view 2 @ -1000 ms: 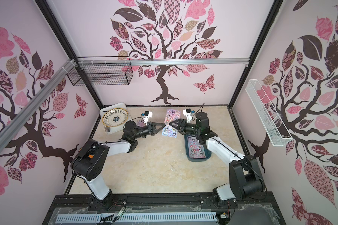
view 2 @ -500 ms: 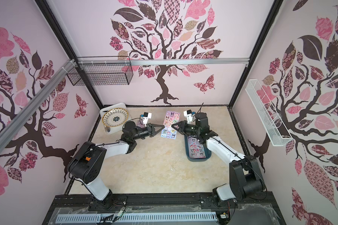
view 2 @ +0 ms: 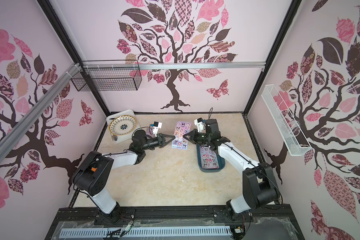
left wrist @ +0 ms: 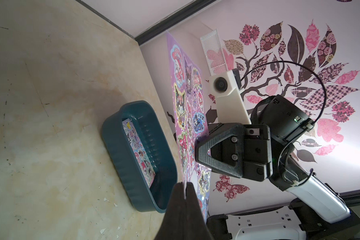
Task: Take the stickers out of the storage box
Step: Pick up the sticker from the storage box, then place the sticker at the center of the board.
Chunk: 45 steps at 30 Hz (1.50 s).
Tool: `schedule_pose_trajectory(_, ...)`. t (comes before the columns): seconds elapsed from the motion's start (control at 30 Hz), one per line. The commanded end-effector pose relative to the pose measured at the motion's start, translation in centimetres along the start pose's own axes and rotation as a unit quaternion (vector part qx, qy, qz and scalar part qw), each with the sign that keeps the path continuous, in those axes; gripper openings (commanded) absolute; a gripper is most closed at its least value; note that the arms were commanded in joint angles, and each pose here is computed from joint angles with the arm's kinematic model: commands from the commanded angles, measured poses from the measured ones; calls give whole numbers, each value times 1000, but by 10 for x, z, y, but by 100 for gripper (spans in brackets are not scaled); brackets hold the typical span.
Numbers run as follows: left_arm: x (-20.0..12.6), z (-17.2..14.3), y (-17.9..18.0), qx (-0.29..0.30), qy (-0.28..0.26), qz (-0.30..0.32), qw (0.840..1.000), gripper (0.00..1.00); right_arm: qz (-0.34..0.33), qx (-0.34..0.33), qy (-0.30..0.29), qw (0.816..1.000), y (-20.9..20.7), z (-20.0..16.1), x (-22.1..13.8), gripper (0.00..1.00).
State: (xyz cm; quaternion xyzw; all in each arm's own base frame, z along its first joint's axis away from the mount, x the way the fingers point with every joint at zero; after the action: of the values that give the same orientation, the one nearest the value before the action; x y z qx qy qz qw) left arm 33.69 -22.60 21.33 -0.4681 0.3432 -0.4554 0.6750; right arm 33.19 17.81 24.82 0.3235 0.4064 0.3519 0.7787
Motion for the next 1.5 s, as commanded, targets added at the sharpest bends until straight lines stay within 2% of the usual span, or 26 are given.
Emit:
schedule_pose_trajectory(0.0, -7, -3, -2, 18, -3, 15, 1000, 0, -33, -11, 12, 999, -2, 2, 6, 1)
schedule_pose_trajectory(0.17, -18, -8, 22, 4, -4, 104, 995, 1, -46, -12, 36, 998, -9, 0, 13, 1)
schedule_pose_trajectory(0.3, -33, -9, 36, 3, -7, 150, 989, 19, -63, -9, 68, 996, -19, -4, 23, 1)
schedule_pose_trajectory(0.4, -49, -9, 47, 2, -20, 183, 983, 22, -75, -9, 92, 993, -27, -8, 37, 1)
schedule_pose_trajectory(0.6, -88, -3, 64, -9, -60, 215, 975, 22, -83, -18, 136, 987, -32, -10, 80, 1)
schedule_pose_trajectory(0.77, -117, 3, 68, -4, -96, 234, 967, 22, -61, -29, 163, 984, -23, -6, 126, 2)
schedule_pose_trajectory(1.0, -145, -1, 70, 23, -135, 293, 946, 23, -22, -23, 152, 988, -20, 9, 174, 2)
schedule_pose_trajectory(1.13, -152, -4, 73, 38, -139, 319, 937, 23, -20, -19, 149, 989, -29, 15, 191, 3)
schedule_pose_trajectory(1.27, -153, -5, 75, 54, -133, 332, 932, 23, -46, -17, 157, 986, -48, 16, 202, 4)
schedule_pose_trajectory(1.47, -156, -7, 82, 65, -125, 351, 926, 23, -96, 5, 165, 982, -88, 11, 199, 5)
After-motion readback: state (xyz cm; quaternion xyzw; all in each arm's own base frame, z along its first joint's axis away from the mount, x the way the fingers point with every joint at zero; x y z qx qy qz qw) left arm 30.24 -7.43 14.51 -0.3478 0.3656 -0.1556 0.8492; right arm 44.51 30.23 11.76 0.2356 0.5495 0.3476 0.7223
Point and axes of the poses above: each gripper's point midway between its finger pads, its own x axis out along the fingers, its own y axis along the line the jaws close on, z = x × y, the point moved 8 cm from there along -x, back along the fingers, and after that the axes turned 7 degrees about -x, right-handed, at the moved point
